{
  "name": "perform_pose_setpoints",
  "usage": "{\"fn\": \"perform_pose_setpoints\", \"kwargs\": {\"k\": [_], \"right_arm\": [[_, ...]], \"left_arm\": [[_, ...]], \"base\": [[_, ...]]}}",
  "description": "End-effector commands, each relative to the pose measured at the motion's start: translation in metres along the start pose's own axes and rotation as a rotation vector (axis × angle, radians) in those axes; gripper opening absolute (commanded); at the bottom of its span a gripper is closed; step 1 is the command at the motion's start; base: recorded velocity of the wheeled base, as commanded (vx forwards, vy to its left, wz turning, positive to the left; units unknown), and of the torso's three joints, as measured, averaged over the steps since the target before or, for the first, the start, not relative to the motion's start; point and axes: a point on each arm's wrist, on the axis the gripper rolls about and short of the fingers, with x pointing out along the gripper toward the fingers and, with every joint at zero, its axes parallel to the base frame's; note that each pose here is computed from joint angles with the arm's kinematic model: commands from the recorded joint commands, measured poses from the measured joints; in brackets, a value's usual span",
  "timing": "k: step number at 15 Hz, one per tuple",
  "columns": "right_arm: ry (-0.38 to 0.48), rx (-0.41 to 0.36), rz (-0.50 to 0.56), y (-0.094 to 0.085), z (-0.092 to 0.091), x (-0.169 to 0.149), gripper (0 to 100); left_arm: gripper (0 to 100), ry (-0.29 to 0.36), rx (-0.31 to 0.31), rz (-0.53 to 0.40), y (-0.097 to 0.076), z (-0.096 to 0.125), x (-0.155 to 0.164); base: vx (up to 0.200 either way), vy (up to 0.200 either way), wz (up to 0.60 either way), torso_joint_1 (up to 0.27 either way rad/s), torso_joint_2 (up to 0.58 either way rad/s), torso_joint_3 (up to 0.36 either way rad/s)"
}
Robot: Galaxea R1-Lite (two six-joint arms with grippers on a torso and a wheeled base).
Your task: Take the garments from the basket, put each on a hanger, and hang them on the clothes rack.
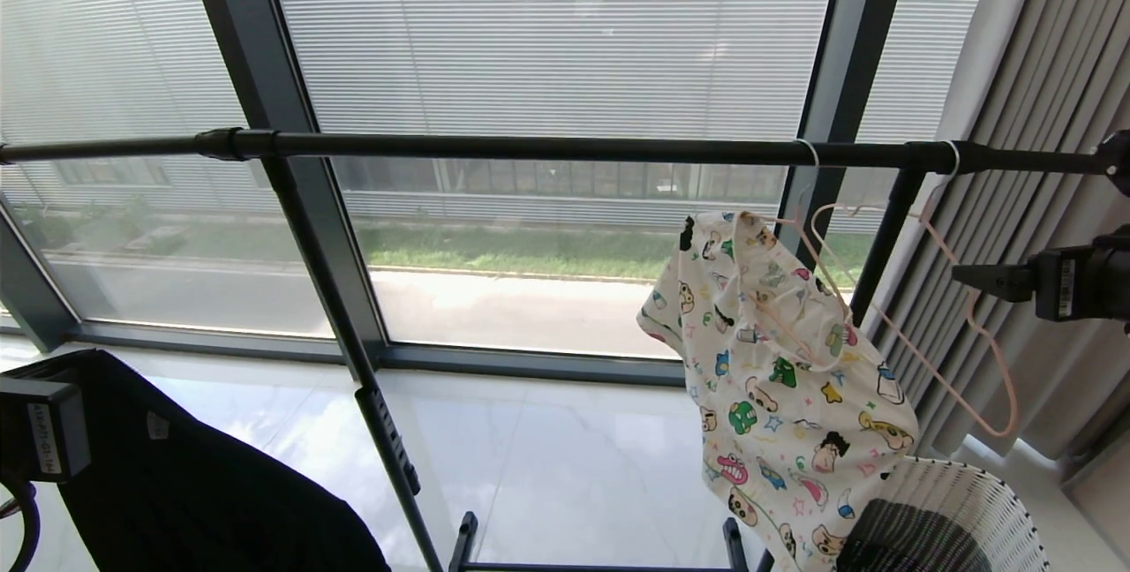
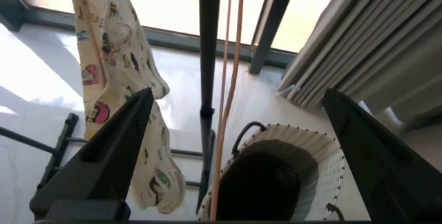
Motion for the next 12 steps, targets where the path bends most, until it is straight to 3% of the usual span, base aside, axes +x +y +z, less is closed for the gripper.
{"fn": "perform_pose_setpoints", "kwargs": {"k": [1,6,12], "right_arm": [[0.071,0.013,-0.010,-0.005,-0.011,0.030,100],[0.092,0.047,-0.054,-0.021,-0.021,0.063,100],[0.107,0.063,0.019,-0.013,-0.026,0.065,100]], "left_arm": [[0,0.003,0.000,0.001,0.000,-0.002,-0.001],[0,-0.004,0.003,0.005,0.000,-0.006,-0.005],[0,0.007,0.004,0.001,-0.001,-0.009,-0.004]], "base": [[0.000,0.000,0.00,0.000,0.00,0.000],[0.000,0.000,0.00,0.000,0.00,0.000],[0.000,0.000,0.00,0.000,0.00,0.000]]}}
